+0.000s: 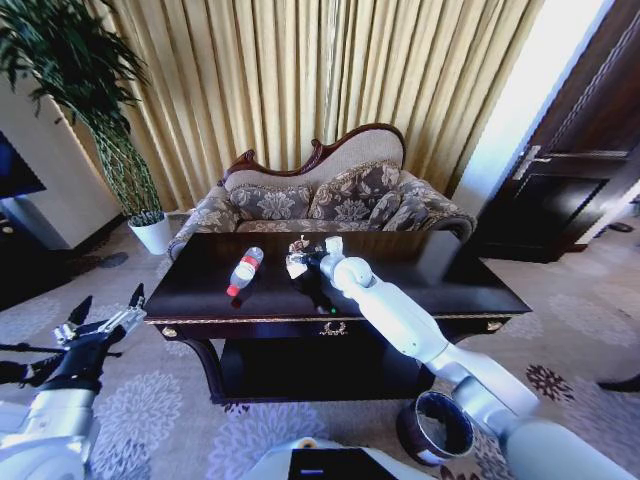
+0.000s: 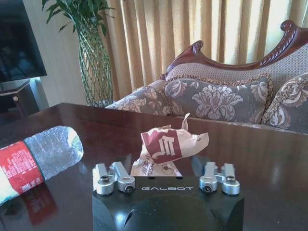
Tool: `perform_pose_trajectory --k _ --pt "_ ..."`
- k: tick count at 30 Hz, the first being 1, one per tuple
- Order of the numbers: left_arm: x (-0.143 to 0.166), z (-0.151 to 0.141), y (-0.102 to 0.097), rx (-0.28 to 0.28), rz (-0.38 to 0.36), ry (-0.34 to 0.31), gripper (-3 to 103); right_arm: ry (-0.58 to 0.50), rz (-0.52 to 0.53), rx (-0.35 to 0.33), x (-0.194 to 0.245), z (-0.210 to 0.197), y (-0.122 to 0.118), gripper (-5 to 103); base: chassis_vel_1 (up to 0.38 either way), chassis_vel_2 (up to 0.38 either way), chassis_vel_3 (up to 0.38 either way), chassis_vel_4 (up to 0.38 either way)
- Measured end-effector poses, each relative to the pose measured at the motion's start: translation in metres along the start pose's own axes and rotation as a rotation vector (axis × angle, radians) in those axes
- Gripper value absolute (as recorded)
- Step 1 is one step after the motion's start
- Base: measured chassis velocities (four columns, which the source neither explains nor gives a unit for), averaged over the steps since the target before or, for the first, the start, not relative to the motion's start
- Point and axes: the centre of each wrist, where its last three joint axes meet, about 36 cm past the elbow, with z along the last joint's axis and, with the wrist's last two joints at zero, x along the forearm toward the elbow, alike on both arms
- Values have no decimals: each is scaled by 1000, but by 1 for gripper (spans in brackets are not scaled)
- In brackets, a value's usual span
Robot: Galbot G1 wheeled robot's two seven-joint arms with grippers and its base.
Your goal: Move to the front of the table and place the trash on the table into the trash bin.
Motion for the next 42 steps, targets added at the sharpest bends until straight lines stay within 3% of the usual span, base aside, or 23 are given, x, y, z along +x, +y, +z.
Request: perform_pose_trajectory --k 3,4,6,8,12,14,15,17,20,30,35,37,42 --pt "0 0 0 0 0 -1 100 -5 4 -2 -1 0 -1 54 0 0 0 0" --pt "0 0 0 0 0 -1 100 -5 4 -2 -1 0 -1 54 0 0 0 0" --pt "0 0 0 0 1 -2 100 -8 6 -3 -1 0 -2 42 0 0 0 0" --pt "0 0 0 -1 1 -3 100 -9 7 -3 -1 0 -2 42 0 0 0 0" --pt "0 0 0 -1 1 -4 100 -10 10 -4 0 0 -4 21 0 0 0 0" --pt "0 0 0 -1 1 -4 100 -10 11 -4 0 0 -4 21 0 0 0 0" --pt "0 0 0 -1 0 -5 100 -11 11 -4 1 1 -4 10 0 0 0 0" --pt "1 0 0 0 -1 -5 100 -10 11 -4 1 1 -4 5 0 0 0 0" --pt "1 1 0 0 -2 -5 100 -11 13 -2 1 2 -4 1 0 0 0 0" --pt "2 0 1 -3 -3 -8 100 -28 18 -13 4 0 -4 0 0 0 0 0" --pt "2 0 1 -1 -5 -9 100 -105 33 -32 19 -11 -10 0 0 0 0 0" --pt "-1 2 -2 15 1 -9 100 -189 83 -8 42 -21 -24 0 0 0 0 0" --pt "-4 1 -4 16 15 -10 100 -242 143 6 68 -25 -42 0 0 0 0 0"
